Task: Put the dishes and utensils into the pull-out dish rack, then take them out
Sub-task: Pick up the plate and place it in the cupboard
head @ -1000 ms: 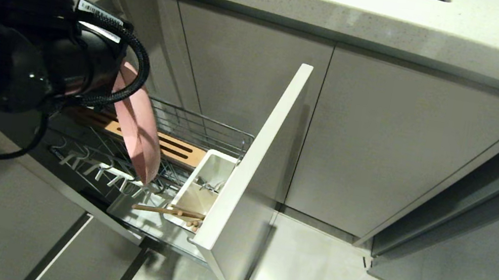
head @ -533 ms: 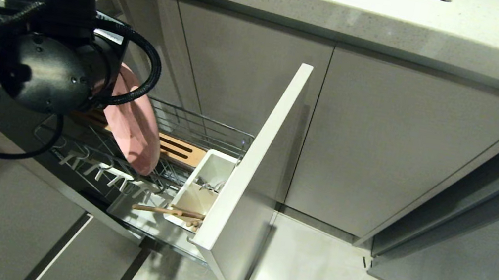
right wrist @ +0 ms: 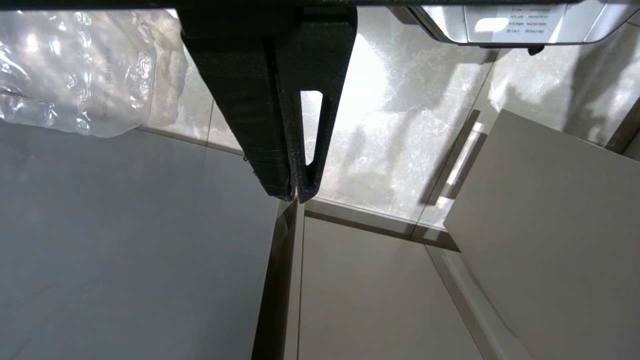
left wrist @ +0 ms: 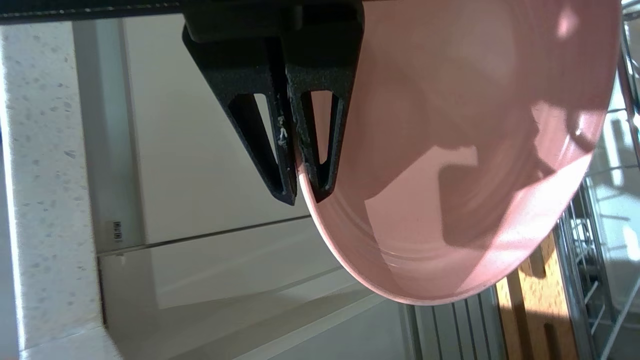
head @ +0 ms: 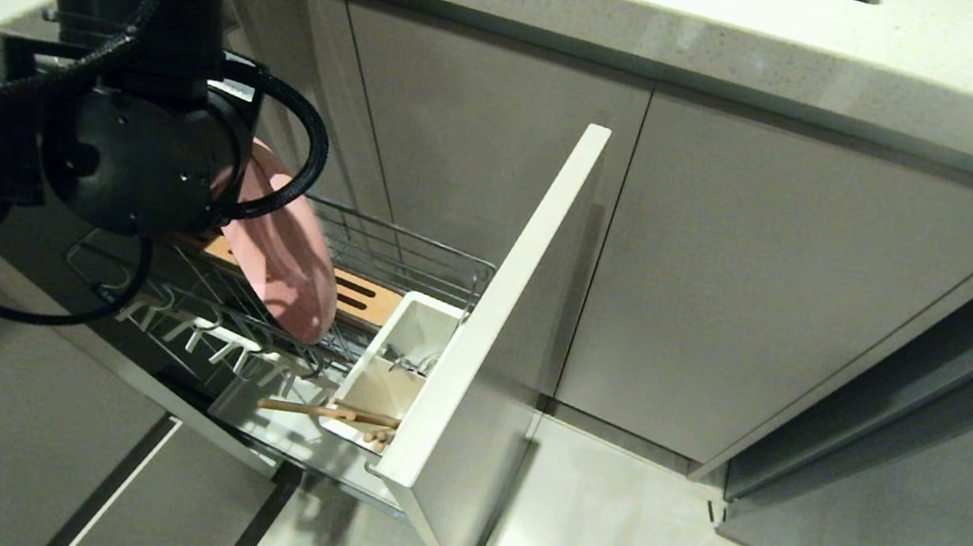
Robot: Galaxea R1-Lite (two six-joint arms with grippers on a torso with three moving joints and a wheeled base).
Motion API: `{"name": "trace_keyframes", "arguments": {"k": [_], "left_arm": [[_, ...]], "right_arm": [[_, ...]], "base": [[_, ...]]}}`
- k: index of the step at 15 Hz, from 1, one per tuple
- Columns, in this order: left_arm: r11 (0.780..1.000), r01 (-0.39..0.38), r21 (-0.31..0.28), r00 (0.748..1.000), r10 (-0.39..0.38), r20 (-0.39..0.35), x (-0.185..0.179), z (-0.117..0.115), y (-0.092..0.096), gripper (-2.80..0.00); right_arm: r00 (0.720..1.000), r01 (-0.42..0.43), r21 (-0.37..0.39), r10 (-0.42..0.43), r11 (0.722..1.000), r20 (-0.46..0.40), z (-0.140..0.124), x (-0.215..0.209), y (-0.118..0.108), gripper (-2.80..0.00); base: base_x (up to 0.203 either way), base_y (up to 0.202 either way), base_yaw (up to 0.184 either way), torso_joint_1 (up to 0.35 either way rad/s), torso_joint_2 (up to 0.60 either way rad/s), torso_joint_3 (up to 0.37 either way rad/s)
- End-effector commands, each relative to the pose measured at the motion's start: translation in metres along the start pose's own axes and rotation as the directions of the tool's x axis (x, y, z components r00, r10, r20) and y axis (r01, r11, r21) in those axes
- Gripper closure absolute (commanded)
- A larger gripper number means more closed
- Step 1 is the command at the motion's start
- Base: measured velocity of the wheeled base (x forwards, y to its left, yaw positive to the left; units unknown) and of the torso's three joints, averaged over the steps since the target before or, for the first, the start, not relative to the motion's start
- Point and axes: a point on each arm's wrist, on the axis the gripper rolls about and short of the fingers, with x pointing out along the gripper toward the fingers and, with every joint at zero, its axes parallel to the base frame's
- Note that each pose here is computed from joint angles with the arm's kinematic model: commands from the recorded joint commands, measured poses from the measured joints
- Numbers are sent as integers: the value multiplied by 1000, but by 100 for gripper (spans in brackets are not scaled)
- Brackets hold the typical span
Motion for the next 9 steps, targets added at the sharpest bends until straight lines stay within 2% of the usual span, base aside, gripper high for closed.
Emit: {"name": "trace_keyframes", "arguments": {"k": [1,9], "left_arm": [[1000,-8,-5,1000,8,5,3,-3,2,0],[999,-48,22,997,46,55,13,-14,10,0]], "right_arm": [[1000,0,0,0,1000,-1,0,0,0,0],[1000,0,0,0,1000,-1,0,0,0,0]], "base": [[0,0,0,0,0,0],[0,0,0,0,0,0]]}}
